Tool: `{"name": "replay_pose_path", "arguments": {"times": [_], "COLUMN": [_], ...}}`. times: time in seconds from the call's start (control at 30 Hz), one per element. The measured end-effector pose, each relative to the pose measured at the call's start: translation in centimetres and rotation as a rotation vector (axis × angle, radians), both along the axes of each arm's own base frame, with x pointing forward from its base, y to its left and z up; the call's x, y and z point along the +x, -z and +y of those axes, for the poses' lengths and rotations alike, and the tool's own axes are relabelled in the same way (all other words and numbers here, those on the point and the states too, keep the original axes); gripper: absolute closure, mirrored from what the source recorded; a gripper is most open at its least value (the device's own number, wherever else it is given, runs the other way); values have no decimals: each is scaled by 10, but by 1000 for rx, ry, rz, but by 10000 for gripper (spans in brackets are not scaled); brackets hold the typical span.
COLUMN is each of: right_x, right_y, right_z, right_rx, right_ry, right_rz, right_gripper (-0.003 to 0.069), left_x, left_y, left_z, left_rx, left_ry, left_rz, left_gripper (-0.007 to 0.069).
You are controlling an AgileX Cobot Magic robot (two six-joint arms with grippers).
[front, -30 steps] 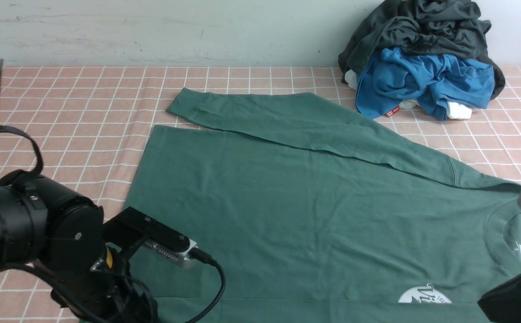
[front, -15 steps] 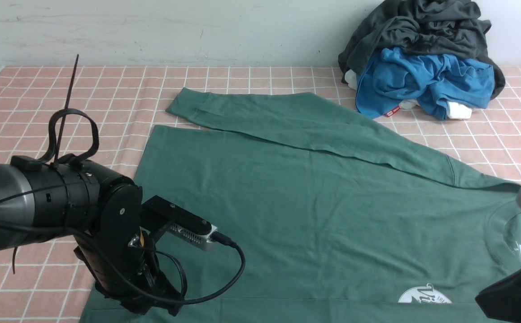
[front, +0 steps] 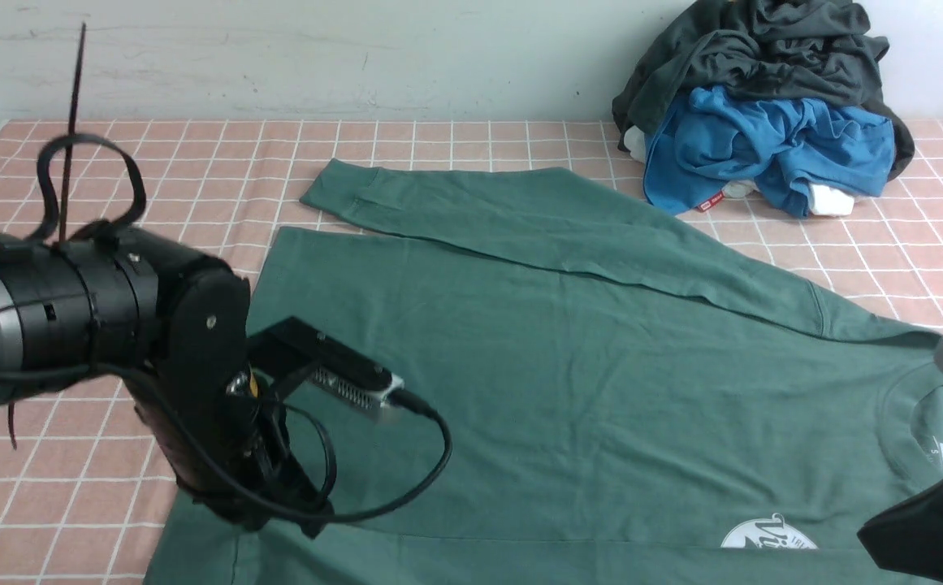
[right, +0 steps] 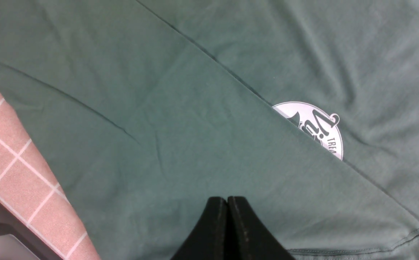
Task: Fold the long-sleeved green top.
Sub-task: Use the left arm to drag and place the cuff at the centered position on the left edge of the fabric, then use the left arm to clamp the cuff farthest from it
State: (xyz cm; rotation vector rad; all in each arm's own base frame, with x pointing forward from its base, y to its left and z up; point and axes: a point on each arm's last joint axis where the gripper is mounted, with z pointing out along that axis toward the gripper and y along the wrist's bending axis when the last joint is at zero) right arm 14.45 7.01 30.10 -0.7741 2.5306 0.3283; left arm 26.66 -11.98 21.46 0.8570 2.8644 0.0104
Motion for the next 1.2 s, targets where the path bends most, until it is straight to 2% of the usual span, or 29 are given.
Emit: {"name": "replay_pose_path", "arguments": {"times": [0.2, 0.33, 0.53, 0.83, 0.97, 1.0, 1.1, 1.13, 1.2], "right_x": [4, 8, 10, 13, 17, 18, 25, 26, 35], "right_y": [-1, -2, -2, -2, -5, -5, -3, -2, 4], "right_z": [-1, -2, -6, -9, -8, -8, -6, -6, -4], "right_rx": [-6, -11, -34, -62, -44, -43, -29, -30, -45], "right_ry": [14, 35, 78, 118, 127, 128, 153, 153, 168], "right_rz": [-50, -84, -106, -121, -174, -176, -188, -188, -175], "right_gripper": [674, 674, 674, 674, 674, 674, 674, 674, 674], "left_x": [45, 74, 111, 147, 155, 155, 166, 167, 179], "left_y": [-61, -76, -62, -14, -5, -5, -17, -17, -25], "left_z": [-11, -22, -31, -13, -2, -2, 7, 8, 18], "left_rx": [34, 49, 74, 106, 67, 66, -9, -13, -88], "left_ry": [30, 45, 48, -30, -86, -86, -140, -144, -199], "left_rz": [-171, -212, -178, -84, -63, -65, -113, -112, -142], "left_gripper": [619, 617, 616, 586, 475, 468, 347, 340, 266]}}
